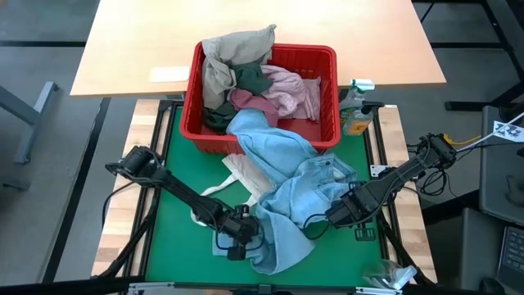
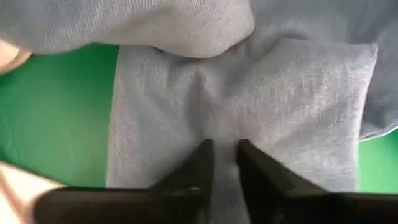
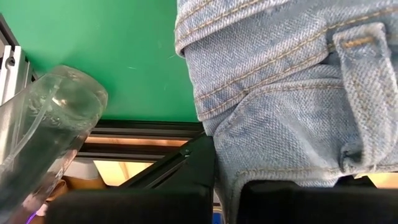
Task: Fold laundry
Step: Fold the blue jeans
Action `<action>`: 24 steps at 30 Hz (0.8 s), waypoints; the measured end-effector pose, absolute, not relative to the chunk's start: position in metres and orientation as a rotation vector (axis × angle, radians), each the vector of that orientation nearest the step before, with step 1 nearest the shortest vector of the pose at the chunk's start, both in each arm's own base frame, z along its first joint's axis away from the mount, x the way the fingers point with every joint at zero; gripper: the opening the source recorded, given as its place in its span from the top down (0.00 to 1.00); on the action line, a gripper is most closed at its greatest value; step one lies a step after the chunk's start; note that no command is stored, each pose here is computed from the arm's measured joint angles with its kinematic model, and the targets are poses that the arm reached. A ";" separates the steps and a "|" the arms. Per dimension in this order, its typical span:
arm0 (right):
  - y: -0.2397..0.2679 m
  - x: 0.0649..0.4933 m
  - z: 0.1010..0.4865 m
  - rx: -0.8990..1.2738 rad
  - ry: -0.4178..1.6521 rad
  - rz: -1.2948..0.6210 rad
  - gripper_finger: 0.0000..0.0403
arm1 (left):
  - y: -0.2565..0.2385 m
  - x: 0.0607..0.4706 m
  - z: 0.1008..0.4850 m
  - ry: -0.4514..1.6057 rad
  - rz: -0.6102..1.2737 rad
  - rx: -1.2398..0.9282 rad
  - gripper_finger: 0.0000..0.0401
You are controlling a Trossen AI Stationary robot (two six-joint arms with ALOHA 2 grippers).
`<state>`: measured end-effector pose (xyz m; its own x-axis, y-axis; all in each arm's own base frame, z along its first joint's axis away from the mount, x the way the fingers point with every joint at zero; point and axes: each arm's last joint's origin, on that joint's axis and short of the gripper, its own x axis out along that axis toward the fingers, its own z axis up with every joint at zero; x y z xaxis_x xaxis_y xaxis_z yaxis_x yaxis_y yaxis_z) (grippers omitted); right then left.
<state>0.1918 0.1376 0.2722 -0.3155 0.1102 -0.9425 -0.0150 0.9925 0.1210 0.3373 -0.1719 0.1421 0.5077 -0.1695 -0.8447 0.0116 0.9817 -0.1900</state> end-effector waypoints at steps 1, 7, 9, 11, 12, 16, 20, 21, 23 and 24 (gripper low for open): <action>0.138 0.192 0.272 0.068 1.888 0.124 0.96 | -0.172 0.337 0.144 1.035 -0.098 -0.189 0.94; 0.137 0.192 0.272 0.054 1.880 0.114 0.96 | -0.171 0.330 0.155 1.059 -0.063 -0.260 1.00; 0.137 0.192 0.272 0.050 1.878 0.110 0.96 | -0.172 0.329 0.164 1.037 -0.063 -0.255 1.00; 0.137 0.192 0.272 0.049 1.876 0.110 0.96 | -0.171 0.328 0.171 1.031 -0.075 -0.264 1.00; 0.137 0.192 0.272 0.049 1.876 0.110 0.96 | -0.171 0.328 0.173 1.028 -0.080 -0.278 1.00; 0.137 0.192 0.272 0.049 1.877 0.109 0.96 | -0.173 0.329 0.175 1.031 -0.086 -0.379 0.97; 0.137 0.192 0.272 0.049 1.877 0.110 0.96 | -0.180 0.325 0.175 1.079 -0.144 -0.454 0.91; 0.137 0.192 0.272 0.049 1.877 0.110 0.96 | -0.182 0.324 0.175 1.084 -0.144 -0.466 0.88; 0.137 0.192 0.272 0.049 1.877 0.110 0.96 | -0.186 0.322 0.175 1.085 -0.152 -0.462 0.83; 0.137 0.192 0.272 0.049 1.877 0.110 0.96 | -0.187 0.321 0.175 1.084 -0.153 -0.455 0.79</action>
<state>0.1921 0.1370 0.2720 -0.3038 0.0896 -0.9485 -0.0215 0.9947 0.1009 0.3210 -0.1874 0.1753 0.4673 -0.3388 -0.8166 -0.0991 0.8978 -0.4291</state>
